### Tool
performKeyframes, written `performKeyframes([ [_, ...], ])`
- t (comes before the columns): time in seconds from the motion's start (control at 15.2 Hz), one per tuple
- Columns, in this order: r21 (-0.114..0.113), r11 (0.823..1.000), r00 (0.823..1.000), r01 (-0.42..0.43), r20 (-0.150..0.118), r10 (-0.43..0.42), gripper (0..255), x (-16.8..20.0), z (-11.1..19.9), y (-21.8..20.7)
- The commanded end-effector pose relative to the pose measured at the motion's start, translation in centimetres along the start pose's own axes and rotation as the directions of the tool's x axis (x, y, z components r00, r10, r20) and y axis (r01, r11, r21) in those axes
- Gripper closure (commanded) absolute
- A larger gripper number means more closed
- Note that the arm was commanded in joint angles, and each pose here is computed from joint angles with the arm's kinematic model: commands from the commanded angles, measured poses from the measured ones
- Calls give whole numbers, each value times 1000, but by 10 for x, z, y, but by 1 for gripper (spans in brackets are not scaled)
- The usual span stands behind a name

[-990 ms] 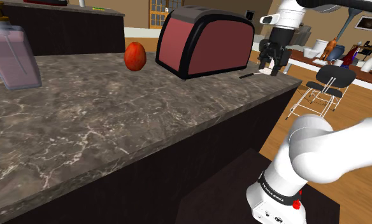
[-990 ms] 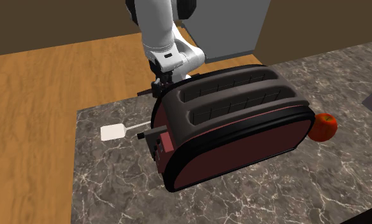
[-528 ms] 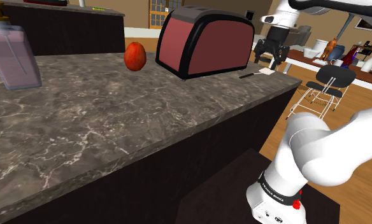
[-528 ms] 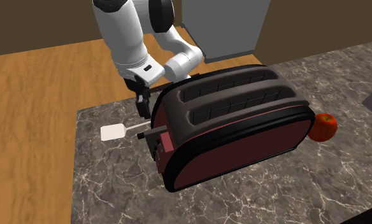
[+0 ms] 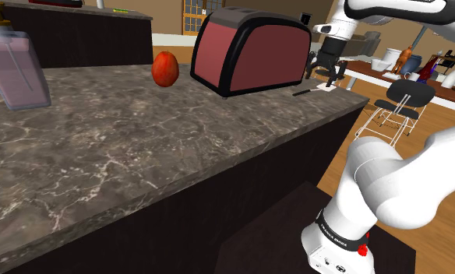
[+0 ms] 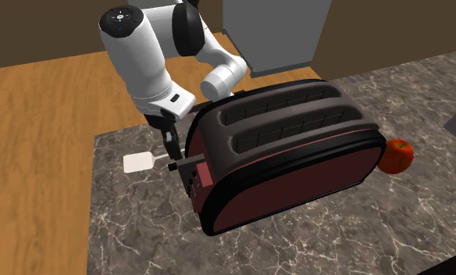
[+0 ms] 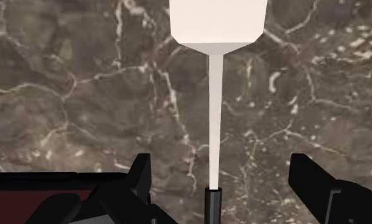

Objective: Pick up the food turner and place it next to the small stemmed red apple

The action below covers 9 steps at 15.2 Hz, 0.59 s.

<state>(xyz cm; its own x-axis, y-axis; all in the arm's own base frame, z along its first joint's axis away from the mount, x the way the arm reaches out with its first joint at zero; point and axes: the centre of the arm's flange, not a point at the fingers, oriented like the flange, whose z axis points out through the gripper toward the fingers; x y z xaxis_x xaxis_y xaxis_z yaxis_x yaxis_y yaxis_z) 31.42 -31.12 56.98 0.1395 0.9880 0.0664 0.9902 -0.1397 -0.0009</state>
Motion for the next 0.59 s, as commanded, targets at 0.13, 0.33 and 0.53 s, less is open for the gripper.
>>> performKeyframes([
  [0.13,0,1000,1000,1,0,-1,0,0,20,0],
  [0.33,0,1000,1000,1,0,-1,0,0,20,0],
  [0.53,0,1000,1000,1,0,-1,0,0,20,0],
])
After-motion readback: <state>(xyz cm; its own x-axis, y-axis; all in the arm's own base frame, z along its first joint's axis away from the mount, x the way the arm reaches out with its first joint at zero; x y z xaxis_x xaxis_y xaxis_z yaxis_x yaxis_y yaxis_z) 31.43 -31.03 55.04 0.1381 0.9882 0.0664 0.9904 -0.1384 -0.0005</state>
